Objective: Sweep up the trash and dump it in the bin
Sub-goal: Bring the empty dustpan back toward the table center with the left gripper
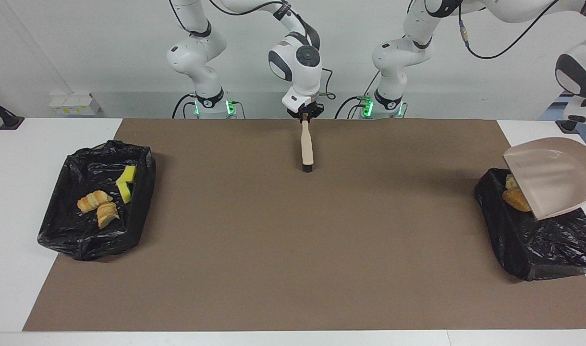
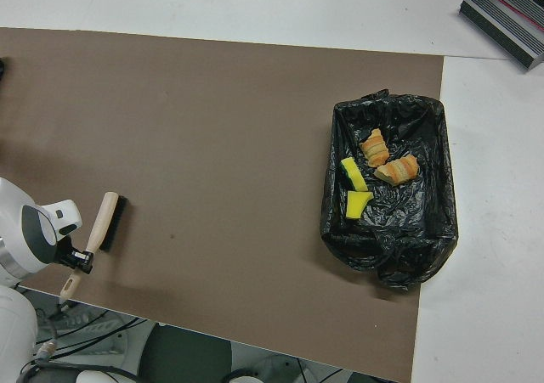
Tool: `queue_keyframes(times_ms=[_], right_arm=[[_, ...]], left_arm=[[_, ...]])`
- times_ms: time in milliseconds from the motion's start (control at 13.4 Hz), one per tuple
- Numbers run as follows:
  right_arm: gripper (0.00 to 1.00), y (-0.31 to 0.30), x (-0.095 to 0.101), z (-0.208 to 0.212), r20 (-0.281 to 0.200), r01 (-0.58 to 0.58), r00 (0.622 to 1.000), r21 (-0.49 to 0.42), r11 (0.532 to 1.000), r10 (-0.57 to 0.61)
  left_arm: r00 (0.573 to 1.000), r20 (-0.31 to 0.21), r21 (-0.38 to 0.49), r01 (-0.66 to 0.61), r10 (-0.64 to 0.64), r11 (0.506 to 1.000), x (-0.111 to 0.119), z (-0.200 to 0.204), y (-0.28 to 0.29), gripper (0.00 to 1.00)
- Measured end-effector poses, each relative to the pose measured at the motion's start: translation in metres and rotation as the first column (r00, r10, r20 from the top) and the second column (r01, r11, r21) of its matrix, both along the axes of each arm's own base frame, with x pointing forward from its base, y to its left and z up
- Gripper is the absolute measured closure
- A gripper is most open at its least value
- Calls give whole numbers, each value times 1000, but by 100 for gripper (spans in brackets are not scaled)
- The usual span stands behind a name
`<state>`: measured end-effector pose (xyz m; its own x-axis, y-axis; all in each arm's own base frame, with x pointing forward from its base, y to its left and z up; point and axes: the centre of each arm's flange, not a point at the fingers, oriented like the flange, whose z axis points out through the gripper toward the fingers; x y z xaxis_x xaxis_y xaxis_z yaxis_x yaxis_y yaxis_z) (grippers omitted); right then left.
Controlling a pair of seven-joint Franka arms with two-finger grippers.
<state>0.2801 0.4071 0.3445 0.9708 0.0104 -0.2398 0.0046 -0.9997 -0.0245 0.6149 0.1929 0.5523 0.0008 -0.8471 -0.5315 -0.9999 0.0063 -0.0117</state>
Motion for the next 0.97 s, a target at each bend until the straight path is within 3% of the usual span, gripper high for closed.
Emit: queue_keyframes(times_ms=[297,669,818,967], right_arm=[[74,-1,0,-1,-2,-7,1000,0,1000,7],[70,-1,-1,-2,-2,-35,999,6,999,35],[50,-3,5,0,-1,-24,1000,9,1000,24],[19,-12,29,17,-10,12,1000,12,1000,-12]], left_arm=[[992,53,-153,-109,119,982,0,-22,-38,68],[955,85,-243,-255,283,936,6,-84,-164,68],[964,106,-266,-207,242,941,3,-110,-214,68],[955,132,-298,-219,267,929,0,-122,-252,68]])
